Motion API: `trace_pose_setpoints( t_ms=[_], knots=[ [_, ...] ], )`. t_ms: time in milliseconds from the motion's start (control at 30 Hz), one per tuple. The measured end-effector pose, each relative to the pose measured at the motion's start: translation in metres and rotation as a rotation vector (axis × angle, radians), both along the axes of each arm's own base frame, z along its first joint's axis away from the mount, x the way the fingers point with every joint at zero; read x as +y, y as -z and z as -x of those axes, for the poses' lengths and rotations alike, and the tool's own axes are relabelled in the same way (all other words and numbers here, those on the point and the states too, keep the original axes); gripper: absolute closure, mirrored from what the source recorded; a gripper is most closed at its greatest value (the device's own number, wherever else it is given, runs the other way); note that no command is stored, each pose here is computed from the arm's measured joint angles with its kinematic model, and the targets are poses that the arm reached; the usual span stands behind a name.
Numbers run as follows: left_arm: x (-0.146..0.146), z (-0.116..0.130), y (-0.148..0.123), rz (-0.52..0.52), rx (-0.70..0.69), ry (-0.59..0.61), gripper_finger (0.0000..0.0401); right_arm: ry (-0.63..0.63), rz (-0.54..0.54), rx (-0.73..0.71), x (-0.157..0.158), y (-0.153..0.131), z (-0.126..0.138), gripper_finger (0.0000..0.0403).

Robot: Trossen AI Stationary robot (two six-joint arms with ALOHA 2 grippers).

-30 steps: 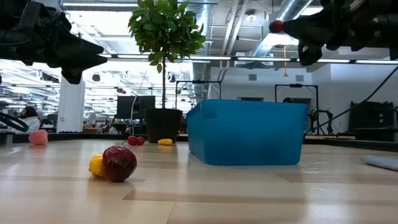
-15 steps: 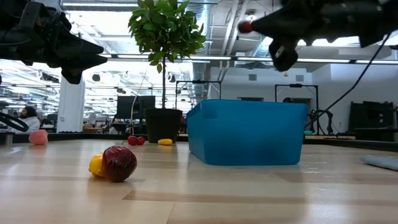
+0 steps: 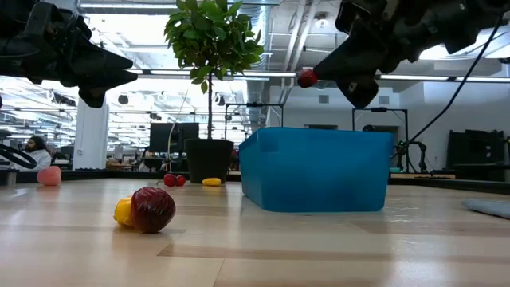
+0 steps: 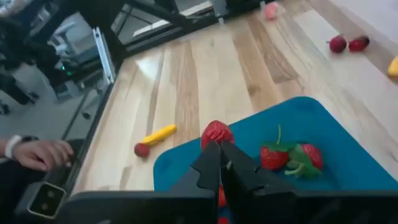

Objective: Pick and placing Produce into tupperware
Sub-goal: Put the cherry into the blue bin, then put the bottom corn into the blue bin

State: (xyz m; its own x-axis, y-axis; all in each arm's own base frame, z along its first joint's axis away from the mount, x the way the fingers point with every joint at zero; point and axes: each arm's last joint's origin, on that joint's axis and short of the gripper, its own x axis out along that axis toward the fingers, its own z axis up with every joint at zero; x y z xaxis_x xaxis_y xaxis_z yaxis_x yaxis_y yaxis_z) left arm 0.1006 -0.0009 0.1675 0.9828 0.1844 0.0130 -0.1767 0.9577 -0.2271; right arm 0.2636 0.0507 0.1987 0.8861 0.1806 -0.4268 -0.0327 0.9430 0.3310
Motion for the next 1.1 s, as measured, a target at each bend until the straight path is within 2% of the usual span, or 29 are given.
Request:
trace_pose_setpoints(
  t_ms=[100, 333, 567, 733, 900, 967, 1100],
  knots=[
    [0.0, 0.0, 0.0, 0.002, -0.001, 0.0, 0.0259, 0.004, -0.039, 0.05, -0.002, 0.003, 0.001, 0.0365],
    [0.0, 0.0, 0.0, 0.002, 0.0, 0.0, 0.026, 0.003, -0.073, 0.086, -0.001, 0.007, 0.002, 0.039],
    [0.0, 0.0, 0.0, 0.001, 0.0, 0.0, 0.026, 0.085, -0.136, 0.14, -0.013, 0.011, 0.002, 0.0353],
    [0.0, 0.0, 0.0, 0.002, -0.001, 0.0, 0.026, 0.112, -0.13, 0.162, -0.02, 0.016, 0.0, 0.0355],
    [0.0, 0.0, 0.0, 0.003, 0.0, 0.0, 0.026, 0.098, -0.117, 0.096, -0.022, 0.013, -0.004, 0.036],
    [0.0, 0.0, 0.0, 0.001, 0.0, 0.0, 0.026, 0.055, -0.105, -0.021, -0.02, 0.001, -0.009, 0.0361],
    [0.0, 0.0, 0.0, 0.003, -0.001, 0.0, 0.026, -0.017, -0.023, -0.165, -0.019, -0.016, -0.007, 0.0361]
  ],
)
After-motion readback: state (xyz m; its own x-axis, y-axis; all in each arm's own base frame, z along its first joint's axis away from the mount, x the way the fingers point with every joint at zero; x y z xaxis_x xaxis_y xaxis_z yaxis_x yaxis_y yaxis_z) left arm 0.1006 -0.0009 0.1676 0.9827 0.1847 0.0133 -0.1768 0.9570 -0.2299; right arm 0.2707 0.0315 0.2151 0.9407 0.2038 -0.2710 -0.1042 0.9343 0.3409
